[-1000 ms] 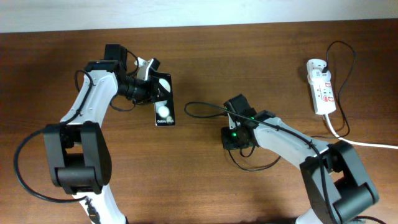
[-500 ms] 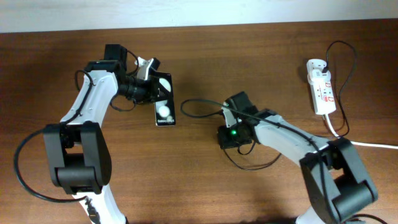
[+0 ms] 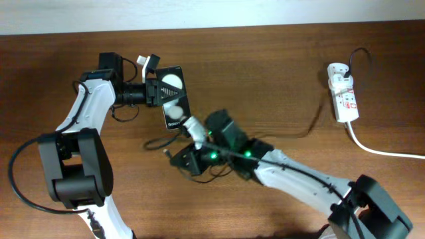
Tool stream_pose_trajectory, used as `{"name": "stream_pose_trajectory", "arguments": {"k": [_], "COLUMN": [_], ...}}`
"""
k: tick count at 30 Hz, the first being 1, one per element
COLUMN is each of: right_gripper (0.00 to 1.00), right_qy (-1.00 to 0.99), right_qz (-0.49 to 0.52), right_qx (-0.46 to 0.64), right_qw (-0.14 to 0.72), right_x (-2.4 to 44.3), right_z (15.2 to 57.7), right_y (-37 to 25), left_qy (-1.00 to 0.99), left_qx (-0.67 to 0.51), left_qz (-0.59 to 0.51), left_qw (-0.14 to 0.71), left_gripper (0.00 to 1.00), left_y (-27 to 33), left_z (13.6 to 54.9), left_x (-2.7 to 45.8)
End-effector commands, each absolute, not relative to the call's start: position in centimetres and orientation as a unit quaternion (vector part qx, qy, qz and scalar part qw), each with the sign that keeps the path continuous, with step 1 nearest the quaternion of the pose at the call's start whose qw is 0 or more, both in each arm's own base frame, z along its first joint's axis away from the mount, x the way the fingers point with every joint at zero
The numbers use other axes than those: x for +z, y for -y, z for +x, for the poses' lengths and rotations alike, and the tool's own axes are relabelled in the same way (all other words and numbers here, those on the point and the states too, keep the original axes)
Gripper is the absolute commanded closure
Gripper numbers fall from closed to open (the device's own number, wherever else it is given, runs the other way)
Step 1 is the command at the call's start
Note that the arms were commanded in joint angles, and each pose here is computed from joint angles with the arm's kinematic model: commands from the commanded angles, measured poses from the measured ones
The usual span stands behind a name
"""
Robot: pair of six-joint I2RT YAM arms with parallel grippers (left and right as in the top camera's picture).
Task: Plug charger to phone and switch on socket
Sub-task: 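Lift the cable end with the right gripper toward the phone's bottom port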
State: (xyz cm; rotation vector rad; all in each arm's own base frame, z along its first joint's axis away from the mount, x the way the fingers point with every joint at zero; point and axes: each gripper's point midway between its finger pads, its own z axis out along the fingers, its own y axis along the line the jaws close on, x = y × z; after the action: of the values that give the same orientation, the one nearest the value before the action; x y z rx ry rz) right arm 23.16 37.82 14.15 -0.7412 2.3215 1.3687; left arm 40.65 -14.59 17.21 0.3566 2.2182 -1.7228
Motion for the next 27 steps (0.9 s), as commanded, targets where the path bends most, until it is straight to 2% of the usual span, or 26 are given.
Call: {"name": "stream_pose_trajectory", "arguments": {"k": [1, 5, 10, 13, 15, 19, 27], "right_gripper": [0.96, 0.96, 0.96, 0.96, 0.96, 0.96, 0.96], "right_qy": [-0.837, -0.843, -0.829, -0.806, -0.824, -0.816, -0.799], "right_qz": [-0.204, -0.17, -0.186, -0.223, -0.211, -0.222, -0.212], "right_qx": [0.453, 0.452, 0.485, 0.523, 0.504, 0.508, 0.527], "right_qw": [0.228, 0.237, 0.208, 0.165, 0.153, 0.164, 0.2], "right_x": [14.6, 14.8, 15.4, 16.0, 14.8, 15.2, 16.8], "right_z": [25.7, 27.9, 27.4, 26.0, 25.9, 26.0, 27.4], "right_y": [-38.0, -36.5, -36.1, -35.5, -35.0, -35.2, -35.9], "left_qy": [-0.768, -0.777, -0.783, -0.816, -0.819, -0.824, -0.809], "left_qx": [-0.63, -0.625, -0.621, -0.575, -0.569, -0.557, -0.582], "left_qz": [0.057, 0.028, 0.021, -0.009, -0.044, -0.072, -0.059], "left_qw": [0.1, 0.066, 0.036, 0.06, 0.055, 0.07, 0.06], "left_gripper": [1.0, 1.0, 1.0, 1.0, 1.0, 1.0, 1.0], "left_y": [14.7, 15.3, 17.3, 15.0, 13.6, 11.0, 12.2], "left_z": [40.5, 40.3, 40.0, 41.7, 42.2, 42.8, 42.4], "left_x": [17.7, 17.3, 17.1, 15.3, 15.1, 14.7, 15.6]}}
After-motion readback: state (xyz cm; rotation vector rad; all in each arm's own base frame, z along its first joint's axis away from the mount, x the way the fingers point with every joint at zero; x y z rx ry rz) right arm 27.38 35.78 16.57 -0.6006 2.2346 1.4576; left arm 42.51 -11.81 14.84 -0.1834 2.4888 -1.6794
